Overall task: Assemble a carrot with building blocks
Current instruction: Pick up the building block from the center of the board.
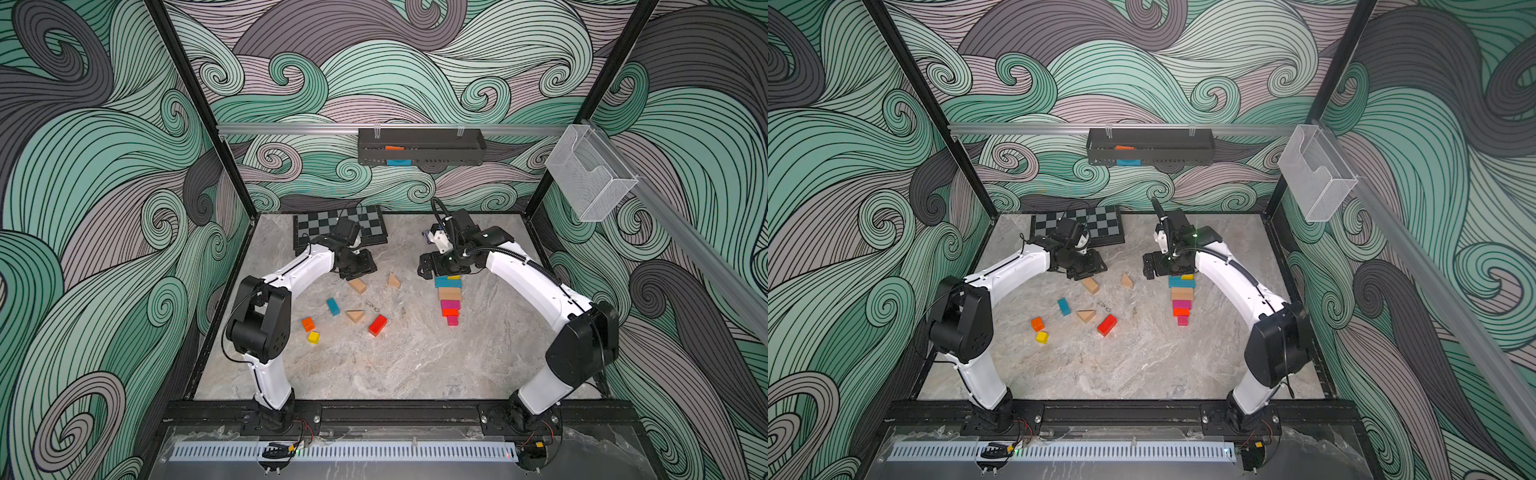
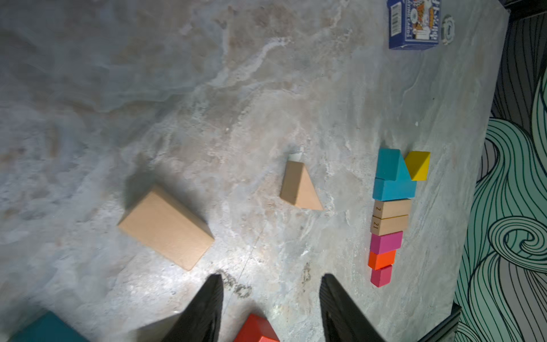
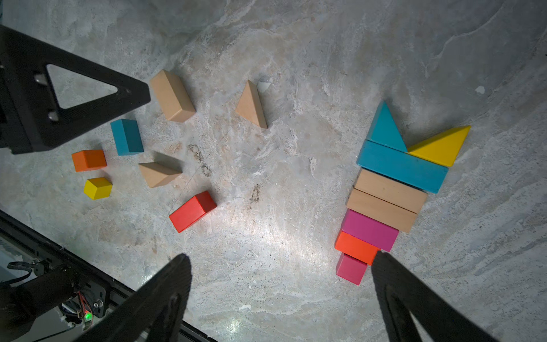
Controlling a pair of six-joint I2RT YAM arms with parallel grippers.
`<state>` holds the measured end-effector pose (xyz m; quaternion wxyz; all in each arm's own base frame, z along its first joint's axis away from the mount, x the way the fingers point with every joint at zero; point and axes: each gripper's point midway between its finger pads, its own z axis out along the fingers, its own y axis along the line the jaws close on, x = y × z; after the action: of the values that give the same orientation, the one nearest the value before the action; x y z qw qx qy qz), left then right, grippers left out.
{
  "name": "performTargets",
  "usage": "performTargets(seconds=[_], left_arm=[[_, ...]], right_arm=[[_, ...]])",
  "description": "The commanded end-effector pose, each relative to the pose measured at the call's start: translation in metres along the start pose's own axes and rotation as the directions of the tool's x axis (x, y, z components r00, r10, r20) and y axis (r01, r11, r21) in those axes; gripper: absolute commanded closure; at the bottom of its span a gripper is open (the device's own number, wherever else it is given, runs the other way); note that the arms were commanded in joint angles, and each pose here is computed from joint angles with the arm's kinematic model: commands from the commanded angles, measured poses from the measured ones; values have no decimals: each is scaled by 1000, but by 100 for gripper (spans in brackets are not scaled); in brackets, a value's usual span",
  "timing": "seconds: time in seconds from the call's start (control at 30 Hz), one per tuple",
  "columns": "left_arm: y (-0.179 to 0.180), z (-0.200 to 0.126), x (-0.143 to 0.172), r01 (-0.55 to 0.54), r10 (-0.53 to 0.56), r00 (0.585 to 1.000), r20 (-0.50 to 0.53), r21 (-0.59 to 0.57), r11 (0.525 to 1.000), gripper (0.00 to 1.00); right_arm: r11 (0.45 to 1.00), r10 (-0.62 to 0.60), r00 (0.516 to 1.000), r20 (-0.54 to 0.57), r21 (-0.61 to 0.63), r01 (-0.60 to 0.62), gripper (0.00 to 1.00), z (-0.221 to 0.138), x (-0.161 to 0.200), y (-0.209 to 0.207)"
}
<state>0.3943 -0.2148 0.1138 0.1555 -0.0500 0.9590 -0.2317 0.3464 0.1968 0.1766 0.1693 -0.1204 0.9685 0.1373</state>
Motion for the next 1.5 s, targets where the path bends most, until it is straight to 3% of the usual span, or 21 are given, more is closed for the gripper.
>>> performTargets(seconds=[0.0, 0.23, 0.43, 0.63, 0.83, 0.97, 1.1, 1.47], left_arm=[[11, -13, 1, -3, 4, 1000, 16, -47, 999, 46], [37, -58, 55, 43, -46, 999, -22, -114, 992, 35], [48, -53, 93, 184, -189, 980, -53, -94, 978, 32], [55, -38, 97, 332, -337, 941, -34, -99, 938, 27], [66, -23, 97, 434, -448, 894, -31, -196, 880, 27], [74, -14, 104, 452, -482, 875, -41, -289, 844, 31], [79, -9, 105, 459, -490, 871, -25, -312, 832, 38], [82, 9, 117, 418, -470, 881, -44, -391, 820, 38]], right_arm=[[1000, -15, 998, -53, -23, 14, 8, 17, 1, 6], [999, -47, 995, -87, -30, 45, 8, 29, 8, 16], [998, -48, 993, -111, -34, 45, 6, 31, 21, 18], [998, -50, 992, -119, -28, 47, 5, 28, 32, 17], [999, -50, 990, -135, -26, 47, 5, 30, 38, 15], [998, -56, 989, -137, -25, 53, 4, 31, 41, 15], [998, -59, 988, -142, -24, 56, 4, 33, 44, 13], [998, -61, 988, -143, -32, 57, 4, 36, 46, 13]])
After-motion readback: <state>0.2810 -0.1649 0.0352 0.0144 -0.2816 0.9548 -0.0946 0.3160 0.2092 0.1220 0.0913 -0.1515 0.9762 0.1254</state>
